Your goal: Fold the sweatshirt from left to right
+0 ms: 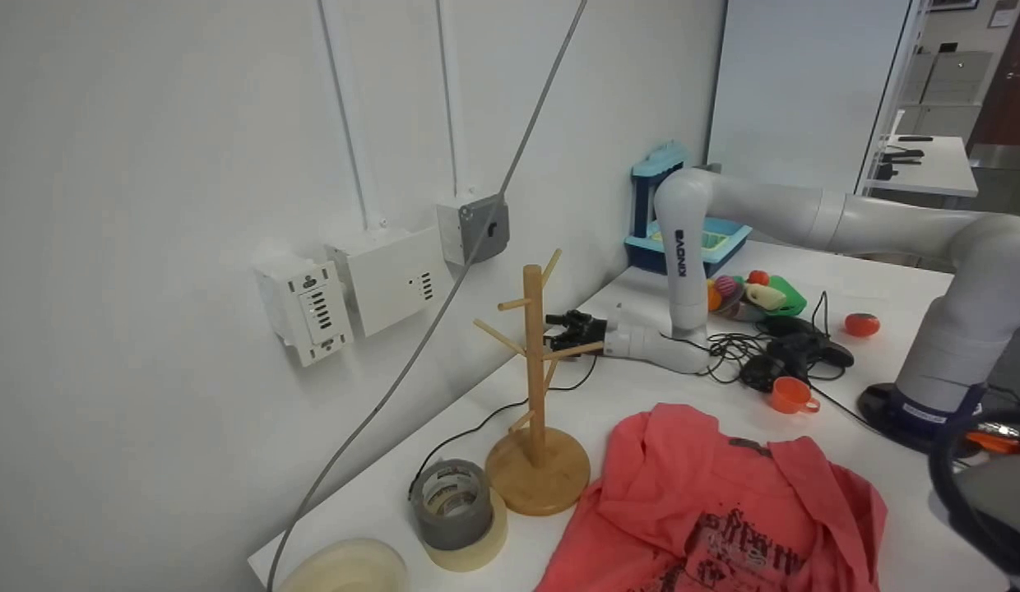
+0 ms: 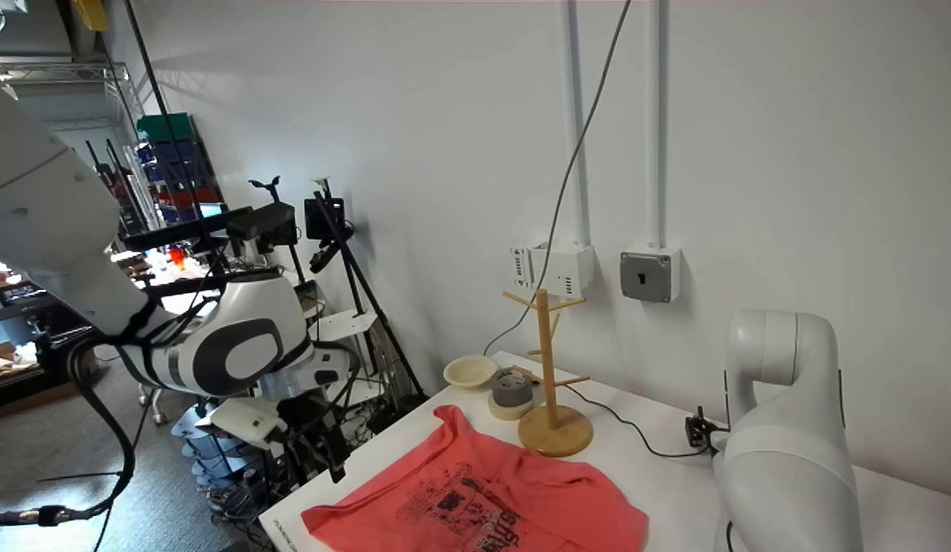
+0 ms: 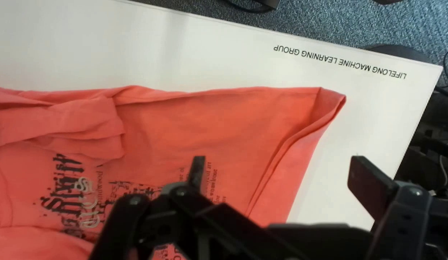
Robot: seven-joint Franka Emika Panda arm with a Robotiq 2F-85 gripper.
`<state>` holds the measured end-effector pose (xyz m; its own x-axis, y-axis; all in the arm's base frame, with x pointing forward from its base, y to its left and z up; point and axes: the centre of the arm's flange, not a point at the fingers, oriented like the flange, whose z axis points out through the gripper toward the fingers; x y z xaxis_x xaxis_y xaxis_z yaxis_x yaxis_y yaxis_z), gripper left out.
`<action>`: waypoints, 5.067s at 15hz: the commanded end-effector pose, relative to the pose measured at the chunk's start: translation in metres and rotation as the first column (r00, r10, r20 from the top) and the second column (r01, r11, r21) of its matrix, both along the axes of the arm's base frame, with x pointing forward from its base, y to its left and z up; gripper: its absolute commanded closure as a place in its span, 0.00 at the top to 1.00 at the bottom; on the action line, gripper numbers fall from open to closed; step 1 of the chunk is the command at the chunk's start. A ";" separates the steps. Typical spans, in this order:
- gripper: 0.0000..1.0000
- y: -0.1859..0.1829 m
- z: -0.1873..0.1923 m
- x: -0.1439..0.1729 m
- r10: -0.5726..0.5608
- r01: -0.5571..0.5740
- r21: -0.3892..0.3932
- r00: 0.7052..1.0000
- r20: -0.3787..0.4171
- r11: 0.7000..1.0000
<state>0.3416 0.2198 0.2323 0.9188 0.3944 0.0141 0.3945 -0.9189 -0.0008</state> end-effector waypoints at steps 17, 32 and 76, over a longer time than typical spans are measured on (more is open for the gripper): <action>1.00 0.028 -0.096 -0.009 -0.047 0.047 0.005 0.998 -0.038 0.999; 0.97 0.076 -0.165 -0.007 -0.079 0.084 0.040 0.991 -0.111 0.996; 0.01 -0.178 -0.065 0.073 -0.244 0.486 -0.637 0.868 0.433 0.599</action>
<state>0.4153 0.0483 0.1777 0.9923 0.0458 0.1147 -0.0490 -0.7066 0.7059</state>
